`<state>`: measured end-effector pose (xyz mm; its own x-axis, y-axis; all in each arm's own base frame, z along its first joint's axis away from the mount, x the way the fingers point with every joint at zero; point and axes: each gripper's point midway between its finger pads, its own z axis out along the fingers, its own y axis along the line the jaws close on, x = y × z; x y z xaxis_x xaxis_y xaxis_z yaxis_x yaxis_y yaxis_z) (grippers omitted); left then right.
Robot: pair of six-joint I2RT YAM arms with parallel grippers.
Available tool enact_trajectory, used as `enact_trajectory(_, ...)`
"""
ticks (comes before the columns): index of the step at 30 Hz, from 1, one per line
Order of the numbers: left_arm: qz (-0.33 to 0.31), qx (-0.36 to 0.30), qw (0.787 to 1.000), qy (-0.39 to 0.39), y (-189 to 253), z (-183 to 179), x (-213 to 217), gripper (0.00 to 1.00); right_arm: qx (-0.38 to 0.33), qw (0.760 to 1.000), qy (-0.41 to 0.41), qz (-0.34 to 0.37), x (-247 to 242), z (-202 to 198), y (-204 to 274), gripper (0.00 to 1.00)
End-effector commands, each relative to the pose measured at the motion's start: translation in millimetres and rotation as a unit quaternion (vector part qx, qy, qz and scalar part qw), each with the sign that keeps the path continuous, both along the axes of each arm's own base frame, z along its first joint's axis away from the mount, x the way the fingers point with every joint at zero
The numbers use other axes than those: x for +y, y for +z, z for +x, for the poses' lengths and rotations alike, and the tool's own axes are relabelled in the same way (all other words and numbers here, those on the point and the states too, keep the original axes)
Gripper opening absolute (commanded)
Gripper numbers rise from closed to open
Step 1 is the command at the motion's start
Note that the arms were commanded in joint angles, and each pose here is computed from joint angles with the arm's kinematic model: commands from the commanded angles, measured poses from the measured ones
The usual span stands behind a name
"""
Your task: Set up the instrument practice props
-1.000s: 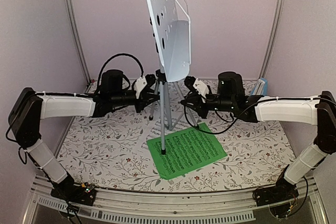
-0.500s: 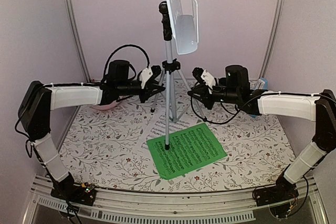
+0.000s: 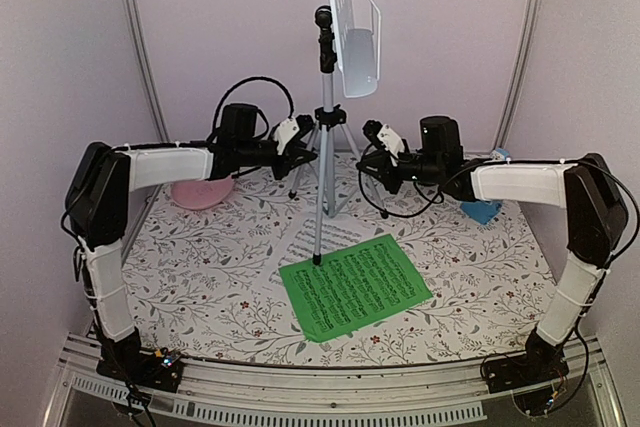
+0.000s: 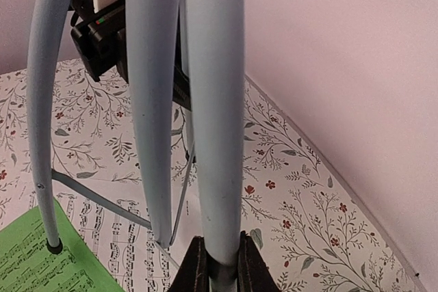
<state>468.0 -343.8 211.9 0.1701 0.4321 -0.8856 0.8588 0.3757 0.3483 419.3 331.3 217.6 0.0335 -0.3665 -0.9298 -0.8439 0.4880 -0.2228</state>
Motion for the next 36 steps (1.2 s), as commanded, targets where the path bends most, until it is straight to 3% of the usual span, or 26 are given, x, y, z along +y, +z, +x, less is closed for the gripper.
enact_trajectory(1, -0.007, -0.066, 0.974, 0.216, 43, 110, 136, 0.00, 0.010, 0.993, -0.116, -0.027, -63, 59, -11, 0.00)
enact_trajectory(13, -0.005, -0.073, 0.975, 0.212, 29, 145, 128, 0.00, 0.013, 0.995, -0.095, -0.028, -49, 76, -25, 0.00)
enact_trajectory(19, -0.009, -0.063, 0.978, 0.197, 23, 143, 118, 0.02, 0.030, 0.996, -0.080, -0.026, -43, 73, -39, 0.00)
enact_trajectory(25, -0.021, -0.047, 0.982, 0.183, 22, 125, 105, 0.26, 0.039, 0.997, -0.057, -0.024, -24, 63, -46, 0.00)
enact_trajectory(29, -0.040, -0.030, 0.983, 0.176, 28, 109, 94, 0.52, 0.042, 0.998, -0.045, -0.025, -15, 57, -49, 0.00)
enact_trajectory(33, -0.059, -0.019, 0.976, 0.208, 38, 88, 101, 0.60, 0.044, 0.998, -0.041, -0.020, -13, 53, -46, 0.00)
enact_trajectory(36, -0.131, -0.008, 0.967, 0.219, 70, 49, 112, 0.60, 0.042, 0.998, -0.037, -0.019, -11, 49, -43, 0.00)
